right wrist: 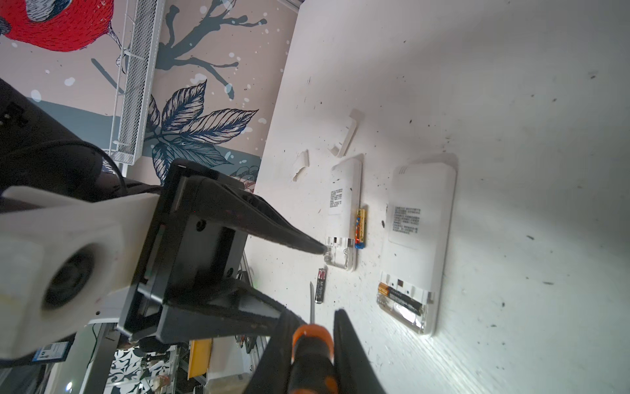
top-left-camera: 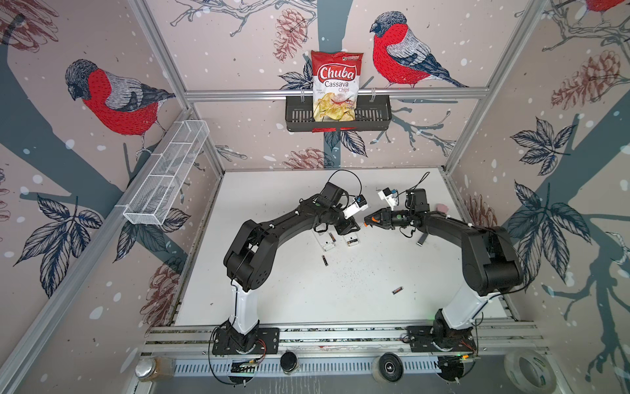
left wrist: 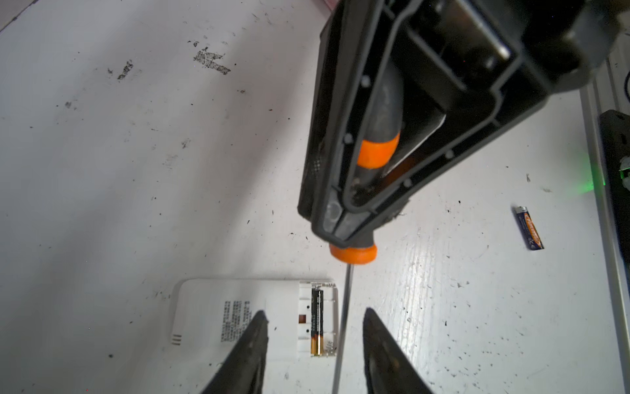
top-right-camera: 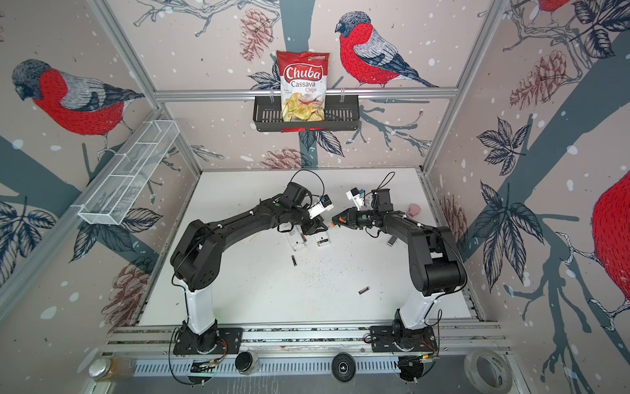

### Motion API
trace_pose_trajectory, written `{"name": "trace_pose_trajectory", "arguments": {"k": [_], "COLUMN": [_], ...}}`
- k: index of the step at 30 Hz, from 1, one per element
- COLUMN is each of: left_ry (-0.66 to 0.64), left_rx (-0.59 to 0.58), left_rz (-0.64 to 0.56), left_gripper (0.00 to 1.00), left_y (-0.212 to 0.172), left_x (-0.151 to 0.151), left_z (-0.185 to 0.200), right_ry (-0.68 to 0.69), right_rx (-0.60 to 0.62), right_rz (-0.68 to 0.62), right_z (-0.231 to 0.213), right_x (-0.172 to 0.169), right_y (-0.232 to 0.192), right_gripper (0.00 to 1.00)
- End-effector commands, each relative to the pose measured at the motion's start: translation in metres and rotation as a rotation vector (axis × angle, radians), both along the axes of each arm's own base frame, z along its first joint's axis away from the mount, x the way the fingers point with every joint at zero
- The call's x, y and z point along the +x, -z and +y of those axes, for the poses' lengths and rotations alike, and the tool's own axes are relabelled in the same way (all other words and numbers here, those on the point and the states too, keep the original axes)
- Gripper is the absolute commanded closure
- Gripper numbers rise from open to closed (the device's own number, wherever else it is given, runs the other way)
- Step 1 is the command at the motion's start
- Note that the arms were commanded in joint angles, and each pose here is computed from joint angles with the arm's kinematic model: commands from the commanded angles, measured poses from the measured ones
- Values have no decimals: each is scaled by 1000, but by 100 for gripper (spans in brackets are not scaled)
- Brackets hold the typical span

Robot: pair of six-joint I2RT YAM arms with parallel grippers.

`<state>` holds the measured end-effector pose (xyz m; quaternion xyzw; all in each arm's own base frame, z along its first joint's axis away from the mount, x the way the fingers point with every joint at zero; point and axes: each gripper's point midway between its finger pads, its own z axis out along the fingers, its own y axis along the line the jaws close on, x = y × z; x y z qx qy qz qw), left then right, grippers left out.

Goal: Unload the batteries from the remote control
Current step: 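Close the right gripper on the orange handle while the left gripper opens, then carry the screwdriver to the remote with the right gripper while the left gripper follows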

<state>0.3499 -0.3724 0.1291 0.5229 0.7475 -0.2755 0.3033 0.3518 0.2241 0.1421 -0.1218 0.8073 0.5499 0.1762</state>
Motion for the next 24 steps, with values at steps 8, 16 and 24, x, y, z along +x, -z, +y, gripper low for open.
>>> {"name": "trace_pose_trajectory", "arguments": {"k": [8, 16, 24], "left_ry": [-175, -410, -483], "left_rx": [-118, -270, -192], "left_rz": [-142, -268, -137], "left_gripper": [33, 4, 4], "left_y": [-48, -80, -47], "left_x": [34, 46, 56], "left_z": [14, 50, 49], "right_ry": [194, 396, 551], "right_rx": [35, 94, 12], "right_rz": [-77, -103, -155], "right_z": [-19, -39, -63], "right_x": [28, 31, 5], "right_y": [-33, -45, -41], "right_gripper": [88, 89, 90]}}
